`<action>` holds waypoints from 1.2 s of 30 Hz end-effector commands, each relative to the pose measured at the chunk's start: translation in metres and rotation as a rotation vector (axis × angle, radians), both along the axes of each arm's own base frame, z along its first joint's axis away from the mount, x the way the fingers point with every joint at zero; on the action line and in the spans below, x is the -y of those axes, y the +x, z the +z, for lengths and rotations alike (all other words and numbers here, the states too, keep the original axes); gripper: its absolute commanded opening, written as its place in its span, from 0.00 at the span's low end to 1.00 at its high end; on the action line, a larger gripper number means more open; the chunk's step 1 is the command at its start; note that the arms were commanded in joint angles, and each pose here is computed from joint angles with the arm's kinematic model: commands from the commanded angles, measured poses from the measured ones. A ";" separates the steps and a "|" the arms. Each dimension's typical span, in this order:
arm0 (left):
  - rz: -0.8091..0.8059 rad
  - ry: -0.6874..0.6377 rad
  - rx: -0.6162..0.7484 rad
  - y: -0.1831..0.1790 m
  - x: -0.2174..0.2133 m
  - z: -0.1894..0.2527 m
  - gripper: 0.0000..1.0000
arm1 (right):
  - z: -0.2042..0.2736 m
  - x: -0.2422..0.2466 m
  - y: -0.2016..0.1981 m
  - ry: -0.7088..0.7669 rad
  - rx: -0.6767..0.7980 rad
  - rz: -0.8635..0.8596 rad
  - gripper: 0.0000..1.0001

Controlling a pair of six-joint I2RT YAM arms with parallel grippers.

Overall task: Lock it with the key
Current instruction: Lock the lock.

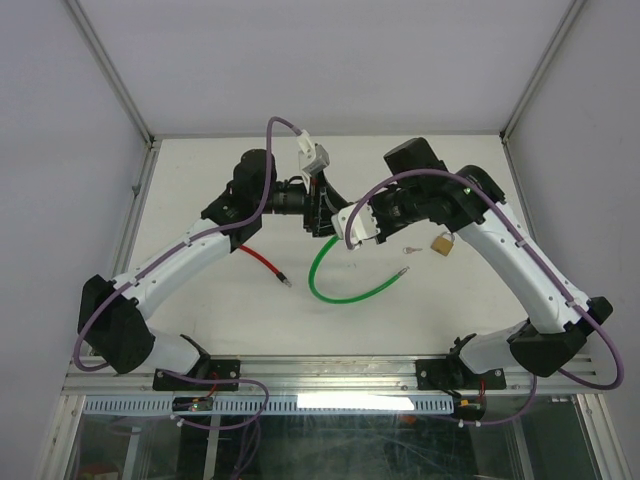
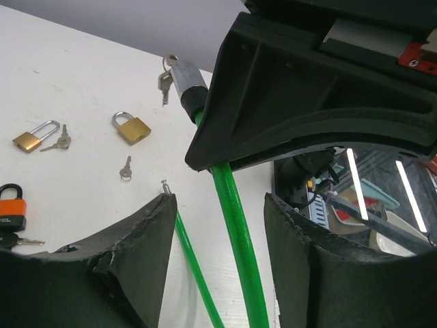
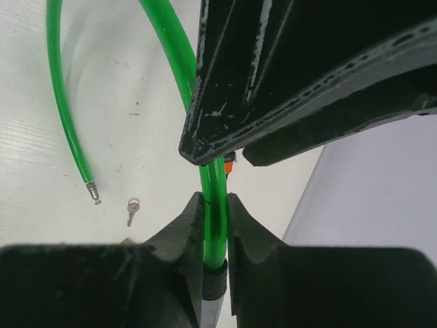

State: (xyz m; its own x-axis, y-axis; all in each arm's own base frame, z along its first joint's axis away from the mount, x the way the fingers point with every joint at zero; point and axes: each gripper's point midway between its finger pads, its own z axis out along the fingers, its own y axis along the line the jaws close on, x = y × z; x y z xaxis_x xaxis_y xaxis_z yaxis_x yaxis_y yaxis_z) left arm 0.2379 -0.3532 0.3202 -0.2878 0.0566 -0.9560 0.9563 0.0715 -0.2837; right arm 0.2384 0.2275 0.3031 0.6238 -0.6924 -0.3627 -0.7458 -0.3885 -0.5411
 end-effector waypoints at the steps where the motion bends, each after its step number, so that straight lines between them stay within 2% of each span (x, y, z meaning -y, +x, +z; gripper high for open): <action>1: -0.059 -0.016 0.036 -0.008 0.007 0.013 0.53 | 0.026 -0.006 0.010 0.044 0.102 -0.003 0.00; 7: -0.078 0.007 0.006 -0.007 0.013 0.002 0.48 | 0.024 -0.008 0.009 0.037 0.104 0.001 0.00; 10: -0.091 0.014 -0.004 -0.008 0.016 -0.001 0.41 | 0.022 -0.008 0.010 0.029 0.107 0.001 0.00; 16: -0.126 0.022 -0.010 -0.012 0.018 -0.006 0.36 | 0.021 -0.008 0.012 0.021 0.112 -0.003 0.00; 19: -0.146 0.022 -0.013 -0.015 0.019 -0.007 0.27 | 0.020 -0.009 0.011 0.021 0.109 -0.004 0.00; 21: -0.148 0.020 -0.008 -0.014 0.019 -0.006 0.07 | 0.019 -0.009 0.011 0.023 0.104 -0.005 0.00; 22: -0.142 0.018 -0.005 -0.013 0.020 -0.004 0.00 | 0.019 -0.009 0.010 0.026 0.101 -0.007 0.00; 24: -0.106 0.019 0.005 -0.008 0.019 -0.003 0.00 | 0.021 -0.009 0.009 0.043 0.097 -0.016 0.01; 30: -0.006 -0.079 0.014 0.001 -0.003 0.016 0.00 | 0.037 -0.004 0.000 0.138 0.096 -0.082 0.40; 36: 0.105 -0.198 0.005 0.006 -0.030 0.023 0.00 | 0.065 0.009 -0.020 0.380 -0.033 -0.116 0.61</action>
State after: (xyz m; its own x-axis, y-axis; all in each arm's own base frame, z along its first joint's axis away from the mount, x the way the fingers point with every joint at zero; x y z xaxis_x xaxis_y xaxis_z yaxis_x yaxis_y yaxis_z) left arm 0.2437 -0.3386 0.2843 -0.4145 0.0346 -0.9094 0.9061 0.1086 -0.4089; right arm 0.2351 0.2222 0.3260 0.5602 -0.6974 -0.4471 -0.7704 -0.2403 -0.5905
